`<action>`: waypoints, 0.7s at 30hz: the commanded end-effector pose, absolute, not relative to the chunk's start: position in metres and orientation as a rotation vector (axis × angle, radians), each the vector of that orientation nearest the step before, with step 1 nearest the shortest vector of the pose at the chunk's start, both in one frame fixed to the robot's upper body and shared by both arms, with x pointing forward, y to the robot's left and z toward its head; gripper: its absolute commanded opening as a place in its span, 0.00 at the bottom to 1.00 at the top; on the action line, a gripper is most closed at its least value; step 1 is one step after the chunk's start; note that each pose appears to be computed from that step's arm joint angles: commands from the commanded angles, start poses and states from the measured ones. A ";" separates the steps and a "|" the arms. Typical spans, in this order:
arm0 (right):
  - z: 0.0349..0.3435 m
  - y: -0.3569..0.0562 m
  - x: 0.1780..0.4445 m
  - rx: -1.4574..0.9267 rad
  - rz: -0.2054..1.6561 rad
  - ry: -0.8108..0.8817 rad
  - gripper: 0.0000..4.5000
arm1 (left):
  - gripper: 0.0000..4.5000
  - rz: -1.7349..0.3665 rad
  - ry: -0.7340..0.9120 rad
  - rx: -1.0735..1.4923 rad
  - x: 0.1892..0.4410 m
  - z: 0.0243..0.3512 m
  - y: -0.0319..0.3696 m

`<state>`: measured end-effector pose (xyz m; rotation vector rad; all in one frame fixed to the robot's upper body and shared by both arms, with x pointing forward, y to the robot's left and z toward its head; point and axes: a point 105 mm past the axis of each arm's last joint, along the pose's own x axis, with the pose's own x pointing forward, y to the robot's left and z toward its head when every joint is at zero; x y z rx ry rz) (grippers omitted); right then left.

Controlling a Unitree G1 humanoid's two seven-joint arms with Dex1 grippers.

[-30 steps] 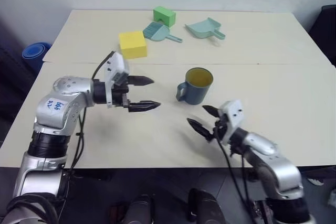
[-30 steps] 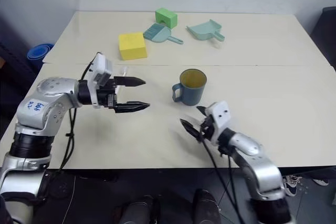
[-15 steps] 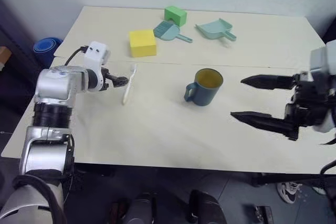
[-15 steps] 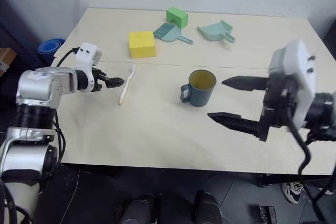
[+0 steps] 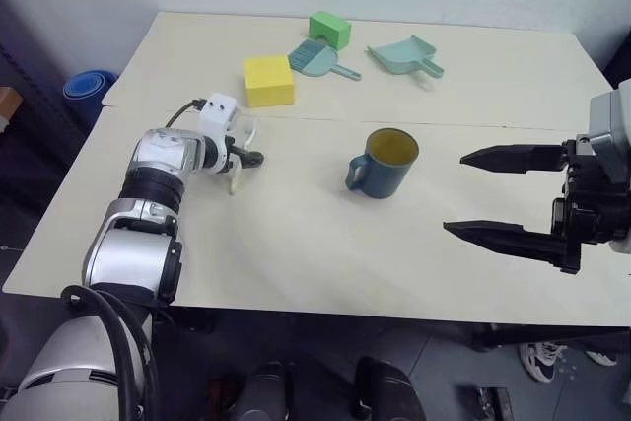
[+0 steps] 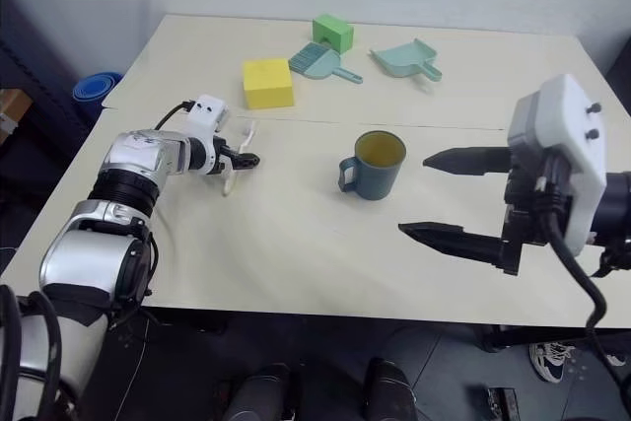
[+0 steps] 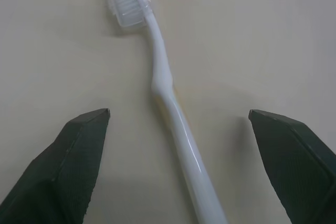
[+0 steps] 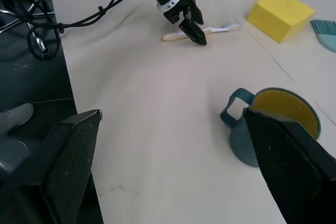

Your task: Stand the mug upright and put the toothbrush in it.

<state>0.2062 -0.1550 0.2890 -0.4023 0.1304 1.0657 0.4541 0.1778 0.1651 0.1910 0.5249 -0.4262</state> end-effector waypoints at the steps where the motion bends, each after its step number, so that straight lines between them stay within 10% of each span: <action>1: 0.299 -0.154 0.201 -0.406 1.051 0.054 1.00 | 1.00 -0.420 0.501 0.195 0.459 0.176 0.176; 21: 0.287 -0.157 0.198 -0.400 0.990 0.041 1.00 | 1.00 -0.301 0.395 0.061 0.452 0.255 0.216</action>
